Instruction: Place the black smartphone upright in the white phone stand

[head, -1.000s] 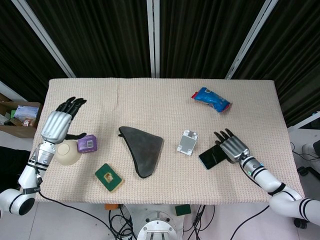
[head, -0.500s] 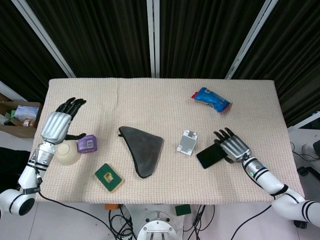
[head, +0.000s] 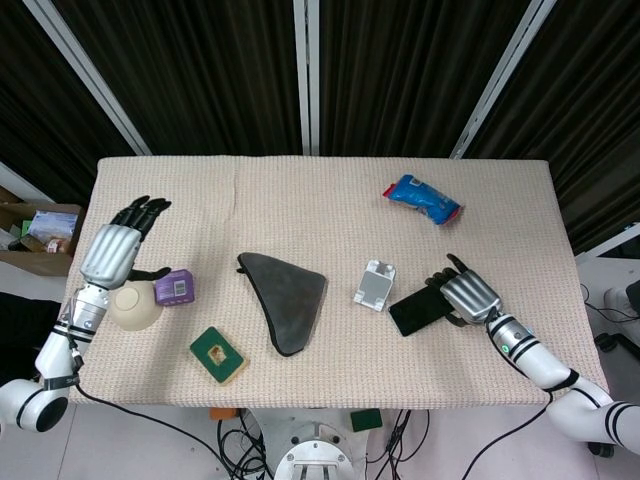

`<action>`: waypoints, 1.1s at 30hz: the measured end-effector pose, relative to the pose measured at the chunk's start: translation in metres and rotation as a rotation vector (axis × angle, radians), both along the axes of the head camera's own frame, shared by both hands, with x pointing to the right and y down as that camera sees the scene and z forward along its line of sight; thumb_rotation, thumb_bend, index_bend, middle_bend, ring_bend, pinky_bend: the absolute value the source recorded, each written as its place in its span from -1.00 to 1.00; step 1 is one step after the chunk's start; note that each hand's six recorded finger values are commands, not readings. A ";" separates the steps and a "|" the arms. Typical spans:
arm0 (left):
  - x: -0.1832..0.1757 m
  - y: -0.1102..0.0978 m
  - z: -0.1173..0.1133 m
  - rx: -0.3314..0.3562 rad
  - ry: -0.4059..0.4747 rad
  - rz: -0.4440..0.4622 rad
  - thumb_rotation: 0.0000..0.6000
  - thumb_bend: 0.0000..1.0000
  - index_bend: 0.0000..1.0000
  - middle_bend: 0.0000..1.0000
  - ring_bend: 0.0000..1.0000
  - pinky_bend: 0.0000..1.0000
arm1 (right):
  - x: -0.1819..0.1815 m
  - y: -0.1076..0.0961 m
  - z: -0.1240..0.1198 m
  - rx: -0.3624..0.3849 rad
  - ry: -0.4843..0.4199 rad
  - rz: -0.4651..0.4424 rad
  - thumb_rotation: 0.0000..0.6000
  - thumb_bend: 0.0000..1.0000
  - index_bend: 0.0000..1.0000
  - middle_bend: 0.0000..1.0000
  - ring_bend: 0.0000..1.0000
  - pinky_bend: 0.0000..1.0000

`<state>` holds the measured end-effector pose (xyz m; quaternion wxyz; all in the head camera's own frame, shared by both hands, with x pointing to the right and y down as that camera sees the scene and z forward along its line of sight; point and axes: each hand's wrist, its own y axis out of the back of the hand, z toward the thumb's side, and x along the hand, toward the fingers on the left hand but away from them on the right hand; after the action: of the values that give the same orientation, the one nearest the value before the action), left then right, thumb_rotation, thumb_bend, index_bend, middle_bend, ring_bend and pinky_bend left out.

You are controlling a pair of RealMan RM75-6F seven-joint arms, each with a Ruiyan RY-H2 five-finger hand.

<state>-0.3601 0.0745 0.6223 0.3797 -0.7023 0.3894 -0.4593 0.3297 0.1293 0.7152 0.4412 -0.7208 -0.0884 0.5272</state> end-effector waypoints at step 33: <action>0.001 0.003 -0.013 0.045 0.051 -0.009 0.97 -0.86 -0.79 -0.81 -0.88 -0.62 | -0.061 -0.050 -0.125 0.448 -0.061 -0.468 1.00 0.26 0.50 0.12 -0.09 -0.74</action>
<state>-0.3588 0.0778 0.6091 0.3833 -0.7032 0.4125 -0.4340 0.2691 0.0796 0.5905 0.6953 -0.6219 -0.0475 0.3572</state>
